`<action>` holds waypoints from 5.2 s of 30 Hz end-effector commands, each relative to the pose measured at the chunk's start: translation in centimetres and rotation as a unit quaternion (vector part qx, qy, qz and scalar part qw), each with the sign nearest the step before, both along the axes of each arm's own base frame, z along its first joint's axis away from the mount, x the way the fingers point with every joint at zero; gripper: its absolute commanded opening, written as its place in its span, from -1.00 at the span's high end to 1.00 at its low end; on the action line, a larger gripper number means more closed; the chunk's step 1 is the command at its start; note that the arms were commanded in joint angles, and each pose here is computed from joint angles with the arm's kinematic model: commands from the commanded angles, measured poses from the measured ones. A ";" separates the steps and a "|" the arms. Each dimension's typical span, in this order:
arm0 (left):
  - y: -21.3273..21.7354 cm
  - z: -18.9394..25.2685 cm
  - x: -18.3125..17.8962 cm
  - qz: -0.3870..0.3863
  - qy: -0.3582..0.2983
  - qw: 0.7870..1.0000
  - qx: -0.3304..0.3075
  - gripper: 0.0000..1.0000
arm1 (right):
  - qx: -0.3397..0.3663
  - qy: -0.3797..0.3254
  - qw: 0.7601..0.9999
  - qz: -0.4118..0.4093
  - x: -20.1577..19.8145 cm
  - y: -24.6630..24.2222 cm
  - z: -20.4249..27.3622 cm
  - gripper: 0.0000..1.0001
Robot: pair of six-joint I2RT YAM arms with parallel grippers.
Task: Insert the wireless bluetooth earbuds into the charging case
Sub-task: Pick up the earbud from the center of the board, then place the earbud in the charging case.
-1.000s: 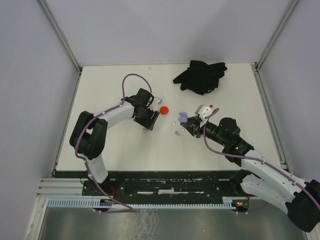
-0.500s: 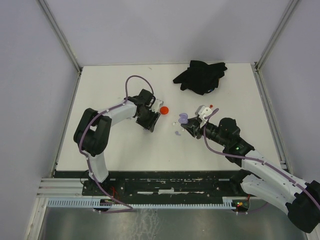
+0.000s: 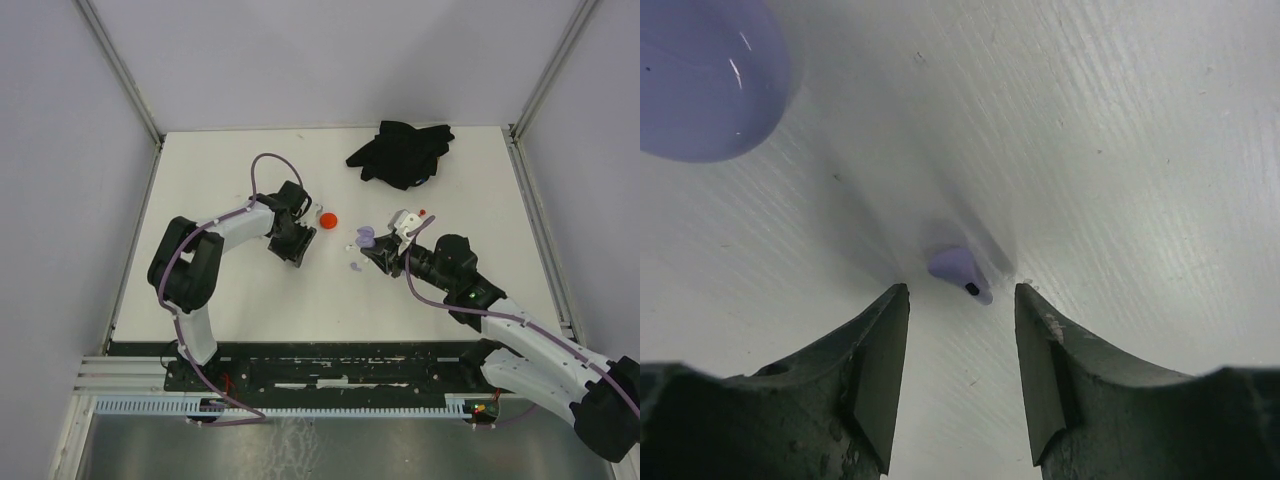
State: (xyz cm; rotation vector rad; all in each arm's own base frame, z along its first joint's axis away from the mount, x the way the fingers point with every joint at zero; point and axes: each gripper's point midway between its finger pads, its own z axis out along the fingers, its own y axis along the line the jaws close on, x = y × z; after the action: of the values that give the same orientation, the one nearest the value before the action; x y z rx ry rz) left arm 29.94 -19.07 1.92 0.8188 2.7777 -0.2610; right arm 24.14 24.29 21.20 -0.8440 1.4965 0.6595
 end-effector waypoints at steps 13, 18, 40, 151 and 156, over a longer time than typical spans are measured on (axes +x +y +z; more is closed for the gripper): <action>-1.5 1.6 2.5 0.103 -0.036 0.994 -0.019 0.09 | 0.026 -0.029 0.999 0.001 0.6 0.6 2.4 0.95; -1.4 1.0 2.6 0.111 -0.034 0.993 -0.008 0.16 | 0.027 -0.028 0.999 0.004 0.6 0.7 2.4 0.95; -0.9 1.0 2.6 0.131 -0.049 0.990 -0.004 0.49 | 0.030 -0.037 0.999 0.010 0.3 0.8 2.8 0.95; -8.4 32.9 -2.9 0.050 -0.401 0.813 -0.419 0.13 | 0.159 -0.163 0.966 0.121 3.0 7.5 12.2 0.95; -8.0 33.9 -2.8 0.072 -0.398 0.810 -0.425 -0.05 | 0.155 -0.159 0.968 0.117 3.1 7.4 11.8 0.95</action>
State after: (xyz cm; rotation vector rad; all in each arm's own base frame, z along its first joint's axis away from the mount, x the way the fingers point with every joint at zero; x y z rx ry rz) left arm 26.96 -27.61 33.33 0.3806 1.6690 -0.8320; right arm 27.30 31.86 30.02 -0.8656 1.0741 0.8875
